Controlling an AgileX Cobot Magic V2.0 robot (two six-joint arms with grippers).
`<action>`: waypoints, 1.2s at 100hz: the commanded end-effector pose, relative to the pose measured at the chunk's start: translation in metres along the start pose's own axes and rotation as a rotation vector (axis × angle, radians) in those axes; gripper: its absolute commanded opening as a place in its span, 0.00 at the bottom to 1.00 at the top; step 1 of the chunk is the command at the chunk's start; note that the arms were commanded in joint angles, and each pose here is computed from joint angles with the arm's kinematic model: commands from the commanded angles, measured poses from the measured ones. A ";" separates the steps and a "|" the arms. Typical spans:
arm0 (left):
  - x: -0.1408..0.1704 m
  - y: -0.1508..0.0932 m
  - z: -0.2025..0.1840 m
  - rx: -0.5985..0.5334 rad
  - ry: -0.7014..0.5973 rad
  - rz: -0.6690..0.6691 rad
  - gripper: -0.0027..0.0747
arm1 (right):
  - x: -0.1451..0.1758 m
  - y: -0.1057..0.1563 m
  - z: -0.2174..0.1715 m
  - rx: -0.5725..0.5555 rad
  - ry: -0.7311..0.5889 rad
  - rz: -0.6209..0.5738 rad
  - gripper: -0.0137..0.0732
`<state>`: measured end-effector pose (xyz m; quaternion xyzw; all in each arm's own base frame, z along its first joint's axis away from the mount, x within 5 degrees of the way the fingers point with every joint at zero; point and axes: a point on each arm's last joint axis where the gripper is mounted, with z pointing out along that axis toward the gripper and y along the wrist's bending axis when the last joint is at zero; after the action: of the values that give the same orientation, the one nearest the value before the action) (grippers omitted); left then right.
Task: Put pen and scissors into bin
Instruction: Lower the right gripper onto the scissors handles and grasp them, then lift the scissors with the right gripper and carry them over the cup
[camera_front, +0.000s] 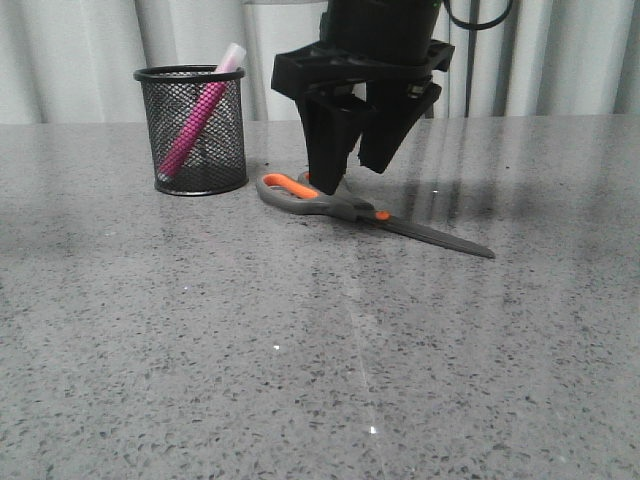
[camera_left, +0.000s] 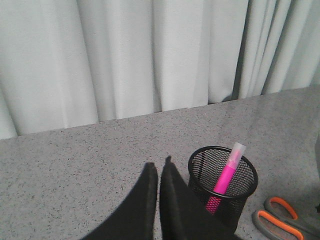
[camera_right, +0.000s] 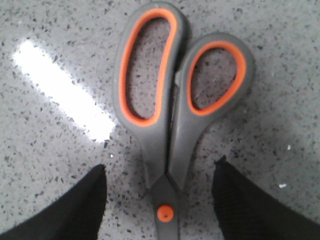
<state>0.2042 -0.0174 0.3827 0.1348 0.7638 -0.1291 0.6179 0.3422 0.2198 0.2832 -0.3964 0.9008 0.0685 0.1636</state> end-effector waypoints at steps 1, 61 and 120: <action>-0.010 0.005 -0.002 0.005 -0.051 -0.091 0.01 | -0.010 -0.001 -0.030 0.042 -0.128 -0.007 0.63; -0.007 0.011 0.000 0.031 -0.033 -0.136 0.01 | -0.011 -0.005 -0.002 0.045 -0.067 -0.011 0.63; -0.007 0.011 0.000 0.031 -0.033 -0.136 0.01 | -0.005 -0.004 -0.021 0.042 -0.054 -0.011 0.07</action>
<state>0.2111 -0.0075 0.3754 0.1072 0.7768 -0.1697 0.5970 0.3516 0.2234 0.2587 -0.4006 0.9043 0.0539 0.1373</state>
